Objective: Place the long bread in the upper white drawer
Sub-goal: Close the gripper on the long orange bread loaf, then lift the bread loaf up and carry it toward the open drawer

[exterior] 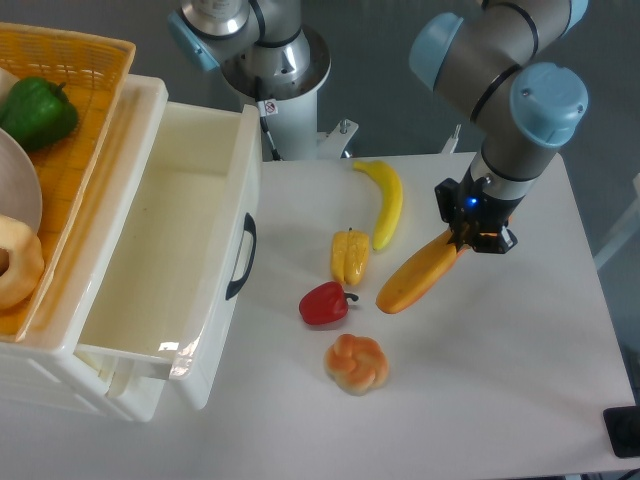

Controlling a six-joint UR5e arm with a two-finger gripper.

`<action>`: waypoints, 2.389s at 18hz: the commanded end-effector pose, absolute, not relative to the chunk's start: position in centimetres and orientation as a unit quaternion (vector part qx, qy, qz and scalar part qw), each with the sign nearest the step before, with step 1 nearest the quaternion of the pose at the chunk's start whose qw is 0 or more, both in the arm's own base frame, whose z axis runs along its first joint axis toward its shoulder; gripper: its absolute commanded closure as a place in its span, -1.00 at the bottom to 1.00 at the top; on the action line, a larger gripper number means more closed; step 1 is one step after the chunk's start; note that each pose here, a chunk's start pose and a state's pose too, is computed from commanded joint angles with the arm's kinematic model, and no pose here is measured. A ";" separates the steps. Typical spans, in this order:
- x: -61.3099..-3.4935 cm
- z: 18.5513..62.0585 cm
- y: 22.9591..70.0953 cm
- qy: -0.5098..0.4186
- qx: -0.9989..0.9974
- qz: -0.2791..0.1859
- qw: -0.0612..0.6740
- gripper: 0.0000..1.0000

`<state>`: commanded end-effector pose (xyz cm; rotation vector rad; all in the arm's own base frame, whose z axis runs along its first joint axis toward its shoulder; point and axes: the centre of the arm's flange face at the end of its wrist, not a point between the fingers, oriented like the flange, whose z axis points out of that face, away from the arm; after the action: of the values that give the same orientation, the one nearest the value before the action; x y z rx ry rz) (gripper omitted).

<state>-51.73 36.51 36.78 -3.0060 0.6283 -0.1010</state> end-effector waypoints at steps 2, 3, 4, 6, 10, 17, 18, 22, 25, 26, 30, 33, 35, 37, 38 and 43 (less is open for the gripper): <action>-51.6 36.6 36.6 0.201 -0.978 -0.034 0.036 1.00; -51.7 36.8 36.6 0.200 -0.979 -0.033 0.036 1.00; -51.8 36.8 36.7 0.198 -0.979 -0.032 0.036 1.00; -51.9 37.0 36.4 0.195 -0.980 -0.031 0.037 1.00; -51.9 37.4 36.6 0.194 -0.980 -0.027 0.038 1.00; -51.0 40.1 36.7 0.132 -0.990 -0.049 0.026 1.00; -50.7 40.5 36.7 0.125 -0.991 -0.047 0.027 1.00; -48.8 42.9 36.8 0.095 -0.994 -0.031 0.033 1.00; -47.2 44.9 36.0 0.077 -0.996 -0.025 0.033 1.00; -46.5 45.2 35.6 0.064 -0.997 -0.031 0.029 1.00; -44.6 47.6 34.4 0.023 -0.999 -0.037 0.026 1.00; -43.0 49.2 34.2 -0.003 -0.999 -0.036 0.028 1.00; -42.0 50.0 34.3 -0.053 -0.997 -0.038 0.033 1.00; -40.2 51.0 35.7 -0.089 -0.994 -0.043 0.046 1.00; -39.5 51.3 36.3 -0.104 -0.992 -0.045 0.050 1.00; -34.5 52.6 39.3 -0.132 -0.989 -0.046 0.050 1.00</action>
<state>-34.55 39.32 52.64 -3.0123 -0.4026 -0.1393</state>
